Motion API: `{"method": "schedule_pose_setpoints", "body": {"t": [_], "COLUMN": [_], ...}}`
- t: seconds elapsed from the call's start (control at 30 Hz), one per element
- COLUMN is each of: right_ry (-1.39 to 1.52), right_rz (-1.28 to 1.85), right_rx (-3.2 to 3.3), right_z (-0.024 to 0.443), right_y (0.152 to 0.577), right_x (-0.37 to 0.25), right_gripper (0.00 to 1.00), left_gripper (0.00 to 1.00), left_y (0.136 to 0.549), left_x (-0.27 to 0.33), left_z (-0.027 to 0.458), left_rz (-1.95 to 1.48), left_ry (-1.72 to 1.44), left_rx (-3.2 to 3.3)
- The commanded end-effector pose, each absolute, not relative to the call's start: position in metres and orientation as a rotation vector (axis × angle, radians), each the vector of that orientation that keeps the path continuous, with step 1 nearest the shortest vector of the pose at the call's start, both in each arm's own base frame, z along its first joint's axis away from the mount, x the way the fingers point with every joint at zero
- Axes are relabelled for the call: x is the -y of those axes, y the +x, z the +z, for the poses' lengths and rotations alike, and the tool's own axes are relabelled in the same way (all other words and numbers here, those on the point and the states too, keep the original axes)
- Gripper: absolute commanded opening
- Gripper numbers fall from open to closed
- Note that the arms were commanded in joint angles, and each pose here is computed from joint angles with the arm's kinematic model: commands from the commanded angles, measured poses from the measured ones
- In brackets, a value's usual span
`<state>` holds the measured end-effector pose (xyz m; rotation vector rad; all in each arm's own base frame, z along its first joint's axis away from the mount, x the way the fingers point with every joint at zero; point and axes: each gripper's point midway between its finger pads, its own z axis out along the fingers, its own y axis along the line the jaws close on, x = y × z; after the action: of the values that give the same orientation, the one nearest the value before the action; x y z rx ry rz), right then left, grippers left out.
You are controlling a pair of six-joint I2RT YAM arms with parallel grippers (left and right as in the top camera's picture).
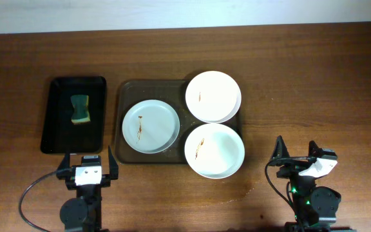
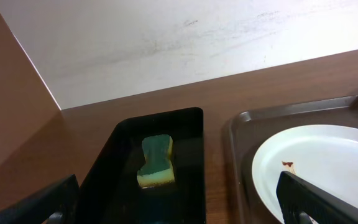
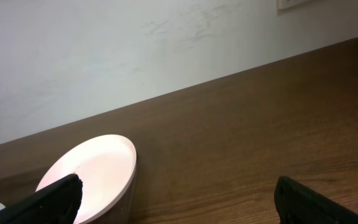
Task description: Clean dirty plates on tray and stack at the side
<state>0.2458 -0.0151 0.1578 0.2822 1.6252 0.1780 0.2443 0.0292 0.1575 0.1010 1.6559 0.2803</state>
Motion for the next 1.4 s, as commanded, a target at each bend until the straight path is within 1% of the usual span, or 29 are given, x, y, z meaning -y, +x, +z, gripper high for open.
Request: {"method": "schedule_pose_setpoints", "body": {"t": [0.0, 1.03, 1.07, 1.13, 1.17, 1.27, 1.33, 1.37], "right_ry": [0.279, 0.278, 0.274, 0.210, 0.189, 0.168, 0.155, 0.142], "right_rz": [0.177, 0.178, 0.181, 0.249, 0.267, 0.270, 0.273, 0.277], "right_rx": [-1.630, -1.623, -1.624, -1.626, -1.608, -1.530, -1.487, -1.505], "right_z": [0.155, 0.157, 0.157, 0.161, 0.170, 0.215, 0.260, 0.270], "right_y": [0.246, 0.246, 0.246, 0.246, 0.245, 0.238, 0.234, 0.235], "right_x": [0.014, 0.014, 0.013, -0.001, -0.005, -0.006, -0.007, -0.009], "right_gripper": [0.98, 0.99, 0.98, 0.98, 0.98, 0.98, 0.98, 0.98], "left_gripper": [0.99, 0.99, 0.99, 0.99, 0.99, 0.99, 0.99, 0.99], "left_y": [0.244, 0.244, 0.245, 0.245, 0.243, 0.238, 0.237, 0.240], "left_x": [-0.026, -0.026, -0.019, -0.001, 0.000, 0.000, 0.000, 0.000], "left_z": [0.156, 0.157, 0.157, 0.174, 0.186, 0.223, 0.266, 0.281], "left_rz": [0.283, 0.282, 0.249, 0.170, 0.153, 0.117, 0.109, 0.108], "left_ry": [0.127, 0.129, 0.159, 0.233, 0.219, 0.184, 0.174, 0.174], "left_rx": [-1.653, -1.652, -1.644, -1.576, -1.561, -1.569, -1.563, -1.563]}}
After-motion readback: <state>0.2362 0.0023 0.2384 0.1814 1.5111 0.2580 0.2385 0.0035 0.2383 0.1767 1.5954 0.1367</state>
